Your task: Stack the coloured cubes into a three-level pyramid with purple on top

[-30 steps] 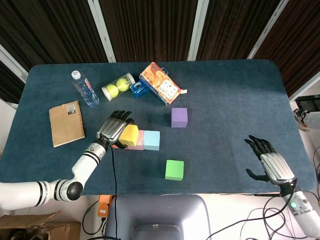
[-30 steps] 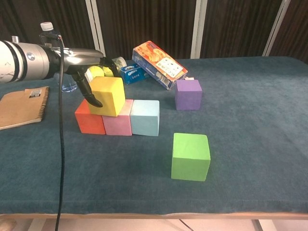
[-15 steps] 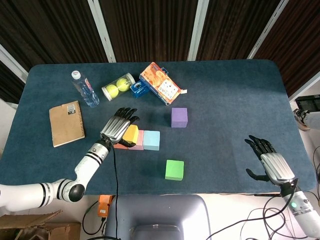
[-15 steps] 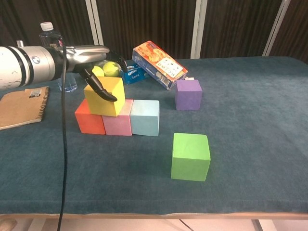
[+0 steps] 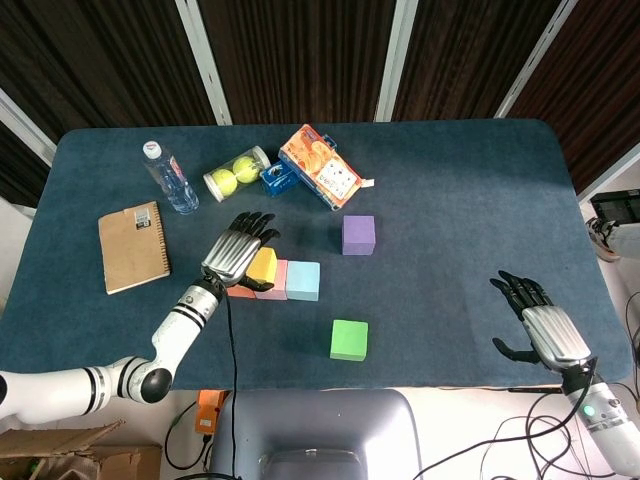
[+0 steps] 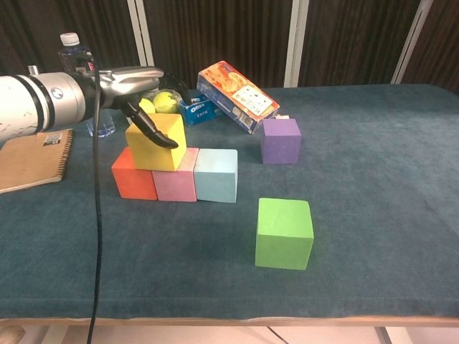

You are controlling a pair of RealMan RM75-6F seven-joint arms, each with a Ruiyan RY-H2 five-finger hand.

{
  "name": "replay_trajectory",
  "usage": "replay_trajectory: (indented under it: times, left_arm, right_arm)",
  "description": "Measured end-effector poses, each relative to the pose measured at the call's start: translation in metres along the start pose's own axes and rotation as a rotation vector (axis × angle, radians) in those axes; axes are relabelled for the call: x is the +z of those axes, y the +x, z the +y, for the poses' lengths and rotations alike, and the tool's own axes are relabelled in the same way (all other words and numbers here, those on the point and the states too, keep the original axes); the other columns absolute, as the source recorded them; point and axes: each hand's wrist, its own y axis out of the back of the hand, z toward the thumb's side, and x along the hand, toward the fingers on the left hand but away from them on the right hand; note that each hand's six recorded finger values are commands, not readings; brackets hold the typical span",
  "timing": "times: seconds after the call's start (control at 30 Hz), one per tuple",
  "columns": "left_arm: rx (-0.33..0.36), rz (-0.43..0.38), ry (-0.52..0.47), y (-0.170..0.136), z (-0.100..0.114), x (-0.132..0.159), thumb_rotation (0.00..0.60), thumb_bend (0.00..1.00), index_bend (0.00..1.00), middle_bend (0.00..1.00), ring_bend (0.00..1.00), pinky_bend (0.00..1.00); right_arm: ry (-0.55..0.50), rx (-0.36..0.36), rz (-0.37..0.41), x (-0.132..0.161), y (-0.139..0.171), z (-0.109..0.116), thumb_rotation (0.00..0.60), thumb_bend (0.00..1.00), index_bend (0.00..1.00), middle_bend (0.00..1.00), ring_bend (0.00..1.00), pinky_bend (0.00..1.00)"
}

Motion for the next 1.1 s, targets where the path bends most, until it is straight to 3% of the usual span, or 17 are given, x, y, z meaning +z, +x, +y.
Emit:
replay_trajectory:
  times: [1.1]
  left_arm:
    - [0.006,0.001,0.008,0.0031,-0.0044,0.0044,0.472,0.00,0.26,0.06,0.00,0.07]
  right_arm:
    - [0.000,0.003,0.003,0.0003,0.0008,0.0002,0.600,0.24,0.00,0.00,0.00,0.00]
